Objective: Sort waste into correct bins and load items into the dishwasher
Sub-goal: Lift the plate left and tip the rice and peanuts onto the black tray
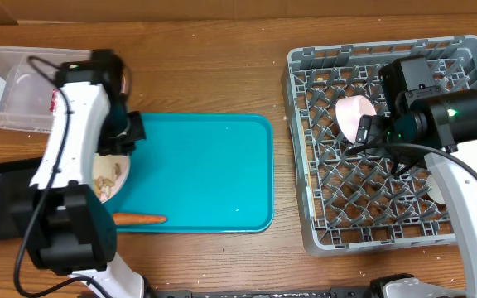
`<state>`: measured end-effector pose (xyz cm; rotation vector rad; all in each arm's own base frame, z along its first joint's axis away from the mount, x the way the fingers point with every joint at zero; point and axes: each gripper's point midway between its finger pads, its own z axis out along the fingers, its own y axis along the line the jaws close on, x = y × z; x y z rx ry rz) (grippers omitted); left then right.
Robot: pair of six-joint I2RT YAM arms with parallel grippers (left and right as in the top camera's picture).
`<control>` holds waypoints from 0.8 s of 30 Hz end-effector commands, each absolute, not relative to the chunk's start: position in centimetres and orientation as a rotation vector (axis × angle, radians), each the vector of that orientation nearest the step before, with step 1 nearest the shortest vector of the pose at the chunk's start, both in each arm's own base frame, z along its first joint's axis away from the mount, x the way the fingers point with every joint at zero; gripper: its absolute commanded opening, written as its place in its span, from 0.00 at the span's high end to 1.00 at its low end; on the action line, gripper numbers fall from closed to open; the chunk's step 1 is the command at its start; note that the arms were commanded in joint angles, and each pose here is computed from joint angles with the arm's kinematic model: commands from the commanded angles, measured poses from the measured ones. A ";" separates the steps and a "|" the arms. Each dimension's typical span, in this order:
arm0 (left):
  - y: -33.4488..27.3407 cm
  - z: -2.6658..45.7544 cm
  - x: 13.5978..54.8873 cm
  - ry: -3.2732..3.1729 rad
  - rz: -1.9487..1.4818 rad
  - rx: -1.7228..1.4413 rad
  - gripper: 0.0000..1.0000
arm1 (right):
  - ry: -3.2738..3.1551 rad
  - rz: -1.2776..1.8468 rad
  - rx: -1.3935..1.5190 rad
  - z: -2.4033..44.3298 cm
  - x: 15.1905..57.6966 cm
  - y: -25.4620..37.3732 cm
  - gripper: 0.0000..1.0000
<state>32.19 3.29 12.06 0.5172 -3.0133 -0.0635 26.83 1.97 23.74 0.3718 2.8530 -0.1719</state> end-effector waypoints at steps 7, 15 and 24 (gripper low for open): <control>6.8 13.9 32.3 -3.058 0.287 0.601 0.96 | 2.839 -0.181 0.375 24.0 27.0 1.8 0.14; 9.3 15.2 32.6 -3.073 0.688 0.738 0.96 | 2.839 -0.180 0.380 24.0 27.0 1.8 0.15; 13.4 17.7 32.3 -3.077 1.098 0.957 0.96 | 2.842 -0.182 0.380 24.0 26.9 1.7 0.15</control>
